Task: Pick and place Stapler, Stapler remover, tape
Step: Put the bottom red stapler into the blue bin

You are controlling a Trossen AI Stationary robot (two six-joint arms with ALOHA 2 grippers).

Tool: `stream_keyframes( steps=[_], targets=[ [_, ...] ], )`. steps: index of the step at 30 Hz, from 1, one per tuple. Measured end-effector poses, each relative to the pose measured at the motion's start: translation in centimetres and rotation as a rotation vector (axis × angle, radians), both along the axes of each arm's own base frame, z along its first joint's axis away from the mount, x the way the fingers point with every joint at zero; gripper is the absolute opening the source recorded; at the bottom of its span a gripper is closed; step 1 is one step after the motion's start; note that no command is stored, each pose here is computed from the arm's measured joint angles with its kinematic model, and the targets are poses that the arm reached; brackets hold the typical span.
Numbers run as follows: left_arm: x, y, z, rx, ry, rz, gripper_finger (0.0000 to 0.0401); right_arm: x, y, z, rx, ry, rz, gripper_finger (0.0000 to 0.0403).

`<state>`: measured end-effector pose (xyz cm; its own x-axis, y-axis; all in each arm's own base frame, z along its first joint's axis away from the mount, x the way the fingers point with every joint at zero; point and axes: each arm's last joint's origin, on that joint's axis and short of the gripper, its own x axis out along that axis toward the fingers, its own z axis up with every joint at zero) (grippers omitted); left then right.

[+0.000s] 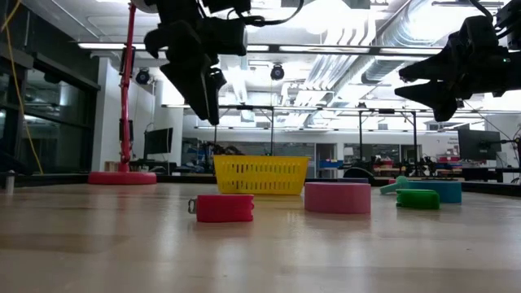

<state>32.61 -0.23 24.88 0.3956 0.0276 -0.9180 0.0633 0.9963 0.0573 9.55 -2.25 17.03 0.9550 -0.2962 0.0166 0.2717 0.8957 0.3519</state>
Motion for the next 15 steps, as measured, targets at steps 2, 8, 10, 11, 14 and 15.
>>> stream_keyframes(
  steps=[2, 8, 10, 11, 14, 15],
  targets=[
    [0.0, -0.5, 0.0, 0.001, 0.002, 0.018, 0.0243, 0.0, 0.0, 0.0, 0.000, 0.000, 0.000, 0.0222],
    [-0.1, -1.6, 0.0, -0.032, -0.001, 0.074, 0.0248, 0.0, 0.0, 0.0, 0.000, 0.000, 0.000, 0.0222],
    [-0.1, -2.1, 0.0, -0.043, -0.001, 0.081, 0.0255, 0.0, 0.0, 0.0, 0.000, 0.000, 0.000, 0.0222],
    [-0.1, -2.5, 0.0, -0.049, -0.001, 0.086, 0.0261, 0.0, 0.0, 0.0, 0.000, 0.000, 0.000, 0.0222],
    [-0.2, -3.6, 0.0, -0.068, -0.003, 0.092, 0.0282, 0.0, 0.0, 0.0, 0.000, 0.000, 0.000, 0.0222],
    [-0.2, -4.1, -0.2, -0.073, 0.000, 0.089, 0.0289, 0.0, 0.0, 0.0, 0.000, 0.000, 0.000, 0.0222]
  ],
)
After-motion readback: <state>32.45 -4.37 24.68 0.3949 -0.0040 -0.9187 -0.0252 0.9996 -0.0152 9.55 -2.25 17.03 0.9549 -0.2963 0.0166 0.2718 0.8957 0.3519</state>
